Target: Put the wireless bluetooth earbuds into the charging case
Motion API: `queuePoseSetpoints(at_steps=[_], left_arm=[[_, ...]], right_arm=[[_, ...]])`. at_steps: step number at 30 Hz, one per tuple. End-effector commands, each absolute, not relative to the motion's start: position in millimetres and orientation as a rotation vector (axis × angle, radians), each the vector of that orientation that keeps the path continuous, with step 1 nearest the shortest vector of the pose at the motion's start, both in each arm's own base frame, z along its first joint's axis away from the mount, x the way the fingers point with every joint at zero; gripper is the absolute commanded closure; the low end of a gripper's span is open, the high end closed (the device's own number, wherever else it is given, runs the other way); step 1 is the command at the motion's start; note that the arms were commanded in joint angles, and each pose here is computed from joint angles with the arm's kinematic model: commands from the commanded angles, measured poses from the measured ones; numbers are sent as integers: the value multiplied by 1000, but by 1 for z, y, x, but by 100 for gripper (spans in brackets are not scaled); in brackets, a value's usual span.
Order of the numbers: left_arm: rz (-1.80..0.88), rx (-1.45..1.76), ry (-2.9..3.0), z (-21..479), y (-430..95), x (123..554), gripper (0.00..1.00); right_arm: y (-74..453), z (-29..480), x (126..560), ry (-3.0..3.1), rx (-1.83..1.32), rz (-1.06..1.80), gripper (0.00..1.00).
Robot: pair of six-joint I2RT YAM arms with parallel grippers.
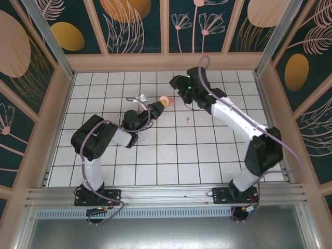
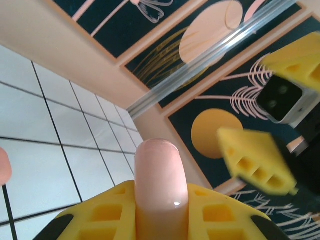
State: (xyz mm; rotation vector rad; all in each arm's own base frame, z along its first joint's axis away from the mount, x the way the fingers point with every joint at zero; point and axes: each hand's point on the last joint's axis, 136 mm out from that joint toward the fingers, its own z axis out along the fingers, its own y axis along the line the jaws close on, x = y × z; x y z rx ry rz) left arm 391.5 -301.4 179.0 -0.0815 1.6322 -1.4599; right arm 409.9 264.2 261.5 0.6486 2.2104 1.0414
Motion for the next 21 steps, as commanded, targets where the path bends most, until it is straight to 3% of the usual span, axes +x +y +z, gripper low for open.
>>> queuePoseSetpoints(at_steps=[1, 8, 14, 21], left_arm=[[-1507, 77, 1662, 193, -313, 374, 100], [-1495, 405, 1744, 205, -320, 350, 100], [-1566, 614, 1696, 235, -319, 329, 100], [-1593, 732, 1702, 248, -323, 316, 100]], right_arm=[[245, 282, 405, 2105, 513, 1061, 36], [211, 283, 356, 2017, 124, 1010, 35], [229, 284, 316, 1988, -229, 1092, 34], [248, 279, 308, 1996, -344, 1157, 34]])
